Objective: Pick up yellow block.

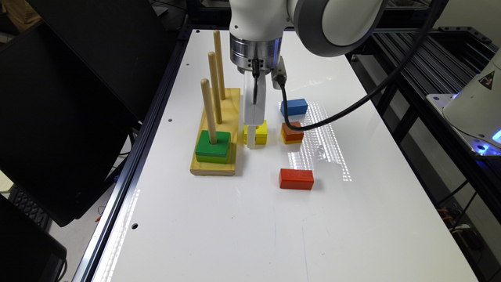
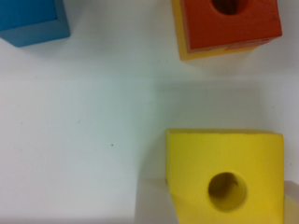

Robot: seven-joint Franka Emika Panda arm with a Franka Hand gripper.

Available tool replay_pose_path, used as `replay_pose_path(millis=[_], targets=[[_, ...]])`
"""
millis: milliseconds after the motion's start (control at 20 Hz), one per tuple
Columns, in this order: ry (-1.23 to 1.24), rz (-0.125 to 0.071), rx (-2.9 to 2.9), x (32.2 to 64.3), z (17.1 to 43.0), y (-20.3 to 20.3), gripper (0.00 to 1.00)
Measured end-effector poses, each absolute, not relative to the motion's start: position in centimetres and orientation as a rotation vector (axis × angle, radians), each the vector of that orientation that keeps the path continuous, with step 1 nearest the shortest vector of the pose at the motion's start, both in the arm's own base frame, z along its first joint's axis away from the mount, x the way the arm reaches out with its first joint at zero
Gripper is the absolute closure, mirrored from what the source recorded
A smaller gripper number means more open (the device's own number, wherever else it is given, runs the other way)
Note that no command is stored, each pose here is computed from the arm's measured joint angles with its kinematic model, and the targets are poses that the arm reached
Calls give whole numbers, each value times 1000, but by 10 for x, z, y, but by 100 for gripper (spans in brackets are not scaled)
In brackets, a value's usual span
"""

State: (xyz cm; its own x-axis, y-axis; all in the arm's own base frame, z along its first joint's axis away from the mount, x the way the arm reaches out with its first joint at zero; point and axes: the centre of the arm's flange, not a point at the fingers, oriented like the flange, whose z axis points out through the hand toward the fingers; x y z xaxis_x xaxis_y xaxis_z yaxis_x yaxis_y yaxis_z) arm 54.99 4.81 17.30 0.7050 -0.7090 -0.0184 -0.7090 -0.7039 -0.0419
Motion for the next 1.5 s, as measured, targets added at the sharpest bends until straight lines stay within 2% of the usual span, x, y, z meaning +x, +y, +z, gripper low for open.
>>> replay_pose_path(millis=[250, 400, 700, 1000, 1150, 1300, 1500], targets=[[1189, 1, -2858, 550, 173, 48, 100], [1188, -6, -2857, 551, 177, 48, 100], [1187, -19, -2863, 552, 207, 49, 100], [1186, -17, -2865, 551, 209, 49, 100], [1185, -32, -2864, 552, 226, 49, 100], [1191, -27, -2868, 550, 252, 51, 100], [1193, -19, -2870, 548, 253, 51, 100]])
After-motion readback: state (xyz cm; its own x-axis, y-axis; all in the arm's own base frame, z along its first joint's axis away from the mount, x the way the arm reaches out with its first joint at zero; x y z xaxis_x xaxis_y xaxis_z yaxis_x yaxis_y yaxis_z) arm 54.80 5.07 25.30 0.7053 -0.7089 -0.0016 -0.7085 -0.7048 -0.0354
